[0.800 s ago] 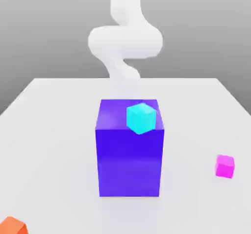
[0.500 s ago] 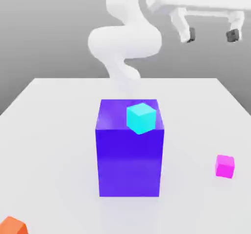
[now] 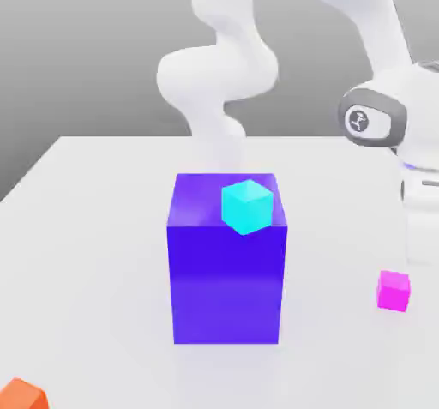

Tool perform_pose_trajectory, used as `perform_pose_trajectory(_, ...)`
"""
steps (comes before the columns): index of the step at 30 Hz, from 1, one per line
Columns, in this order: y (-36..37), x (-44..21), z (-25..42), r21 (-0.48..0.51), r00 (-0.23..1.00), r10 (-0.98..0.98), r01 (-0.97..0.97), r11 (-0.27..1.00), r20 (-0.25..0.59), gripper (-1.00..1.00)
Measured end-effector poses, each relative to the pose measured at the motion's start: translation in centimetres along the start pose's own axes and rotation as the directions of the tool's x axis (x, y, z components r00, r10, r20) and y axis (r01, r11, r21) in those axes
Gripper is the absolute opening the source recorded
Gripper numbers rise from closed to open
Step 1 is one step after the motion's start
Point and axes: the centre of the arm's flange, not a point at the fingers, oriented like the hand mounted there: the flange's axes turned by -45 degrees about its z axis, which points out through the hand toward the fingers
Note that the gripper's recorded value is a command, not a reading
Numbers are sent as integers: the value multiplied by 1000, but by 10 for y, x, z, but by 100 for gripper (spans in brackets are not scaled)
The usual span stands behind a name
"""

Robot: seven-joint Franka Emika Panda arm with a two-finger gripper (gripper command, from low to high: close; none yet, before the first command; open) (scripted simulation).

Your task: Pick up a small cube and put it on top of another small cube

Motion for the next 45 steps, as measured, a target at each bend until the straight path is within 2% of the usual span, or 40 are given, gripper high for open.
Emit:
perform_pose_trajectory(4, -3, -1, 44, 4, 1000, -9, 9, 1000, 6, 0)
perform_pose_trajectory(5, -3, -2, 52, 4, 1000, -9, 9, 1000, 6, -100)
perform_pose_trajectory(12, -4, -2, 53, 4, 1000, -9, 9, 1000, 7, -100)
perform_pose_trajectory(18, -2, 0, -2, 3, 1000, -8, 8, 1000, 8, -100)
perform_pose_trajectory(37, 201, 91, -57, 6, 995, 100, -100, 995, 7, -100)
perform_pose_trajectory(40, 212, 93, -21, 6, 994, 106, -106, 994, 7, -100)
perform_pose_trajectory(41, 213, 93, -6, 5, 994, 106, -106, 994, 7, 100)
perform_pose_trajectory(45, 213, 93, -6, 5, 994, 106, -106, 994, 7, 100)
